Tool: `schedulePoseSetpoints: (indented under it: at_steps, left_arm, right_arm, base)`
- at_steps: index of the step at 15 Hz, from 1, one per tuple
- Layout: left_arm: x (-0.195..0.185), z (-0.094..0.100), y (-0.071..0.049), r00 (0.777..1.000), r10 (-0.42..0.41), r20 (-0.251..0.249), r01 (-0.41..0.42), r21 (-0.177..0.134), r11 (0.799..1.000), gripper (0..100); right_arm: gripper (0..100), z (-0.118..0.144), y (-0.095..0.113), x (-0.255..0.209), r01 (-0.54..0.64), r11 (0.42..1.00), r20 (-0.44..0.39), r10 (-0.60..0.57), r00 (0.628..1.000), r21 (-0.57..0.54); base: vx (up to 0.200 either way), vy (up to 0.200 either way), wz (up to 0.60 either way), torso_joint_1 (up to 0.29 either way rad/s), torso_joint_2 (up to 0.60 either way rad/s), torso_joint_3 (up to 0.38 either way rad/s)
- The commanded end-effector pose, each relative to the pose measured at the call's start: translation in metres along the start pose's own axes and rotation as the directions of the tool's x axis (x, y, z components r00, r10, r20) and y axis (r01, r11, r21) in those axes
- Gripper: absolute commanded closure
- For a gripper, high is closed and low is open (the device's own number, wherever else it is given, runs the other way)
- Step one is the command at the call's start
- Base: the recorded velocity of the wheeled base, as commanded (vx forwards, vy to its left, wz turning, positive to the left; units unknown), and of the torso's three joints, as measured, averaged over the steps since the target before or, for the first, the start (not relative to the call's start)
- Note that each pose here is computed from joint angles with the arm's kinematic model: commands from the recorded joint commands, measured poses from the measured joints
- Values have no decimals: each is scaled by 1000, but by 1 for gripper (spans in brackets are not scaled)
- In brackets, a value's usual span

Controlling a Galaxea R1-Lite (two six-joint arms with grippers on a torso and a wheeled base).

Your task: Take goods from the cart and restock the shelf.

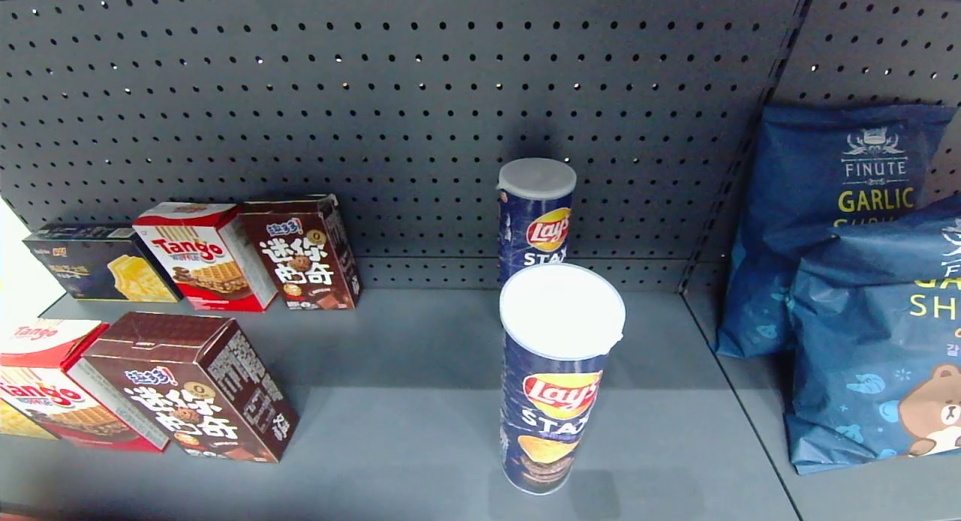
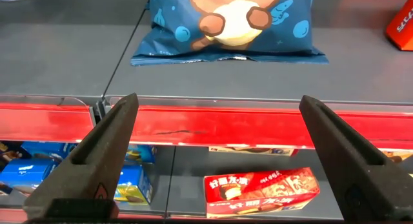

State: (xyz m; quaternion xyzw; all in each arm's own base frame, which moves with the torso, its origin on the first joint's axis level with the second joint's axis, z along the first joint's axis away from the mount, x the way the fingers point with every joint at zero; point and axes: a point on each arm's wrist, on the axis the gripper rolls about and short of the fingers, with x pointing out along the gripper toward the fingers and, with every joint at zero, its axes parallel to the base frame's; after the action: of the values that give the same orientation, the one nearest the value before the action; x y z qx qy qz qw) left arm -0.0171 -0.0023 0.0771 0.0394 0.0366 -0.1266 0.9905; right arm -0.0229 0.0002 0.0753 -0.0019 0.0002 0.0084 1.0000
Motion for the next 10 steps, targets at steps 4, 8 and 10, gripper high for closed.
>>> schedulePoseSetpoints:
  at_steps: [4, 8, 10]
  left_arm:
    - [0, 0, 0, 970, 243, -12, -244, -31, 969, 0]
    - [-1, 0, 1, 963, 269, -10, -269, -44, 962, 0]
    - [-3, -1, -1, 986, 162, 37, -159, -55, 986, 0]
  right_arm:
    - [0, 0, 0, 0, 0, 1000, -1, 0, 1000, -1]
    - [0, 0, 0, 0, 0, 1000, -1, 0, 1000, -1]
    - [0, 0, 0, 0, 0, 1000, -1, 0, 1000, -1]
  base:
    - [0, 0, 0, 0, 0, 0]
    - [0, 0, 0, 0, 0, 0]
    - [0, 0, 0, 0, 0, 0]
